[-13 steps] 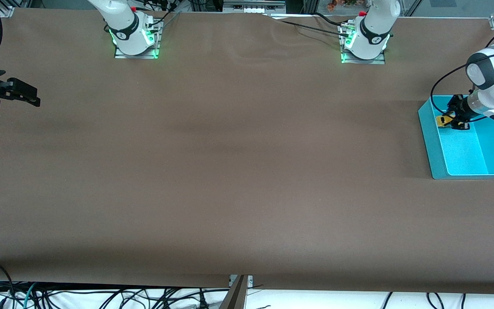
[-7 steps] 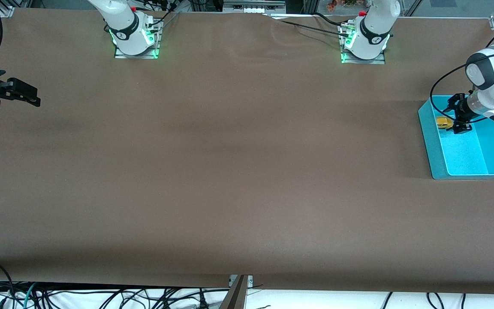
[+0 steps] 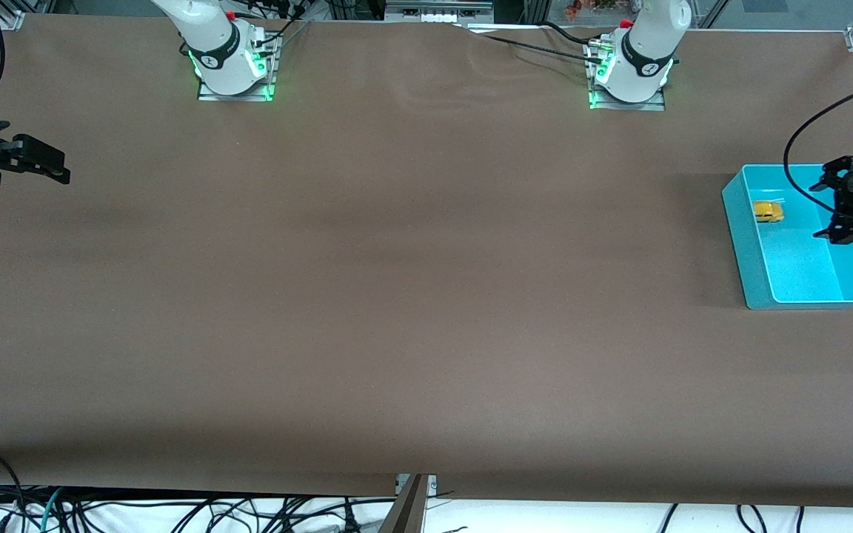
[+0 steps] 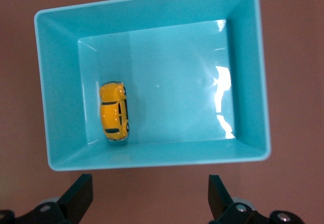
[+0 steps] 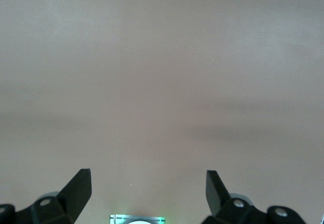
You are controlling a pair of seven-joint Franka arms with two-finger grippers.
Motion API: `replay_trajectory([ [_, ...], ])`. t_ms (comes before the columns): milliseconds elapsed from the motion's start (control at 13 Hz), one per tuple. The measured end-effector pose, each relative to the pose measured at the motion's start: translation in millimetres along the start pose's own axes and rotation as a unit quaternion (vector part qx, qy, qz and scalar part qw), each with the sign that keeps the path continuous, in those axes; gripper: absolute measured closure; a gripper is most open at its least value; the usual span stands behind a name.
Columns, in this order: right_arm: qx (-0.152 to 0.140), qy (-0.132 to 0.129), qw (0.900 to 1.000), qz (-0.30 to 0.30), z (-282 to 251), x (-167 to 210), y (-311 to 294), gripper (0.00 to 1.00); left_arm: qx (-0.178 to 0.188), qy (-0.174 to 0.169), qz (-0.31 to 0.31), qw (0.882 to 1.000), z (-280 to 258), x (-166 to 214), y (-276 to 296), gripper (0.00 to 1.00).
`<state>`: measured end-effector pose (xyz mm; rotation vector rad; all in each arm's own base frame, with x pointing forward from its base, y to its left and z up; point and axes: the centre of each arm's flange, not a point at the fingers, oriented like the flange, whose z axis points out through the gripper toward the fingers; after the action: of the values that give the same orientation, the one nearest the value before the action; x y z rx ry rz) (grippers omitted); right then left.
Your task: Wind and store yellow beetle car
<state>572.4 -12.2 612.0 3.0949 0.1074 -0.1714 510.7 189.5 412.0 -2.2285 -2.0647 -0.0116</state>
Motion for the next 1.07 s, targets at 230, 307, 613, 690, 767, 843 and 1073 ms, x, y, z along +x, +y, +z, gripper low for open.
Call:
replay_trajectory([
  [230, 0.000, 0.000, 1.000, 0.000, 0.0, 0.0, 0.0, 0.00, -0.042, 0.012, 0.058, 0.997, -83.3, -58.2, 17.6, 0.00],
  [307, 0.000, 0.000, 1.000, 0.000, 0.0, 0.0, 0.0, 0.00, -0.052, 0.016, 0.085, 0.995, -104.5, -79.1, 19.4, 0.00],
  [613, 0.001, 0.000, 1.000, 0.000, 0.0, 0.1, -0.2, 0.00, -0.059, 0.036, 0.296, 0.953, -160.2, -155.9, 25.3, 0.00],
  [690, 0.001, 0.000, 1.000, 0.000, 0.0, 0.0, -0.2, 0.00, -0.051, 0.039, 0.356, 0.932, -170.4, -168.2, 24.2, 0.00],
  [767, 0.001, 0.000, 1.000, 0.000, 0.0, 0.1, -0.3, 0.00, -0.045, 0.040, 0.408, 0.911, -179.4, -174.1, 22.0, 0.00],
  [843, 0.001, 0.000, 1.000, 0.000, 0.0, 0.1, -0.3, 0.00, -0.040, 0.041, 0.450, 0.891, -187.5, -175.5, 18.9, 0.00],
  [1073, 0.002, 0.000, 1.000, 0.000, 0.0, 0.1, -0.4, 0.00, -0.025, 0.039, 0.551, 0.833, -210.5, -175.6, 7.8, 0.00],
])
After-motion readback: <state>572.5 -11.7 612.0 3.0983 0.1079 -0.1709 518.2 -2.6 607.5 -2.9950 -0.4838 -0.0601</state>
